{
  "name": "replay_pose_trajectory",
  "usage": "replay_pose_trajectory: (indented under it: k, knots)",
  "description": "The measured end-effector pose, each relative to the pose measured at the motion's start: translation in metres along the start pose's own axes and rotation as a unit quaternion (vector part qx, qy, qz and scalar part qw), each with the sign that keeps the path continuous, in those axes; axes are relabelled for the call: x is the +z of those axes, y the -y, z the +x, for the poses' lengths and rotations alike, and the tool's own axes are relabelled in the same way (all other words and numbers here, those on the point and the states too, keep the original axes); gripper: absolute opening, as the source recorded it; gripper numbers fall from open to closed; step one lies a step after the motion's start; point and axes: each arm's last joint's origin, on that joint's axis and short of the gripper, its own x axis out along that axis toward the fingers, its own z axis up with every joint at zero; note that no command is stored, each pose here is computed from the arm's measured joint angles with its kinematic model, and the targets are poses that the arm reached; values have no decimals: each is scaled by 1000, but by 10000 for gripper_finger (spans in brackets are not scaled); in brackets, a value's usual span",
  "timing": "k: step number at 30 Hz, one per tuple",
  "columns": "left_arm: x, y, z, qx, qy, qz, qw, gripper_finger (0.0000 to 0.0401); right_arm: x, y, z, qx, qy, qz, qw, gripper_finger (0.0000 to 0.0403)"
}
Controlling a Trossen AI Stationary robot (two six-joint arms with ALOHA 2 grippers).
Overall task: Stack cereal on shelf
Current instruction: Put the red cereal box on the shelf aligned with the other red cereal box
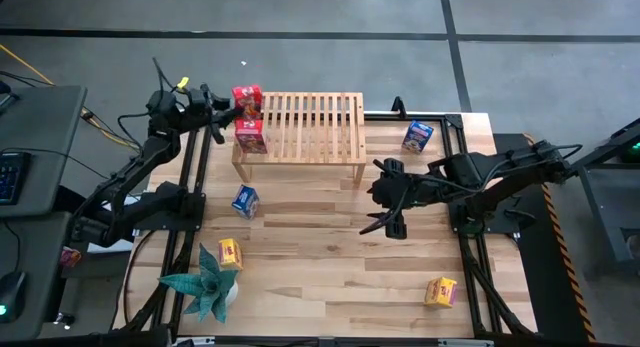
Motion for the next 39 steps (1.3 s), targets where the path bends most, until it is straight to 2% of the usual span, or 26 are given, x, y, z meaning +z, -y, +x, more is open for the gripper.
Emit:
replay_pose_trajectory:
  k: [6,15,21,28,39]
  knots:
    - [-19,-3,8,-25,-26,-12,999,121,1,0,0,1,6,-4,1000,265]
    - [-35,4,6,-49,9,-32,998,122,4,0,0,-10,21,-13,1000,265]
    - [-39,5,5,-48,8,-48,998,129,6,0,0,-9,31,-18,999,265]
    - [-38,5,5,-48,10,-47,998,158,7,0,0,-10,39,-21,999,265]
    - [-28,10,-1,-47,29,-39,998,230,11,-1,-1,-9,59,-26,998,265]
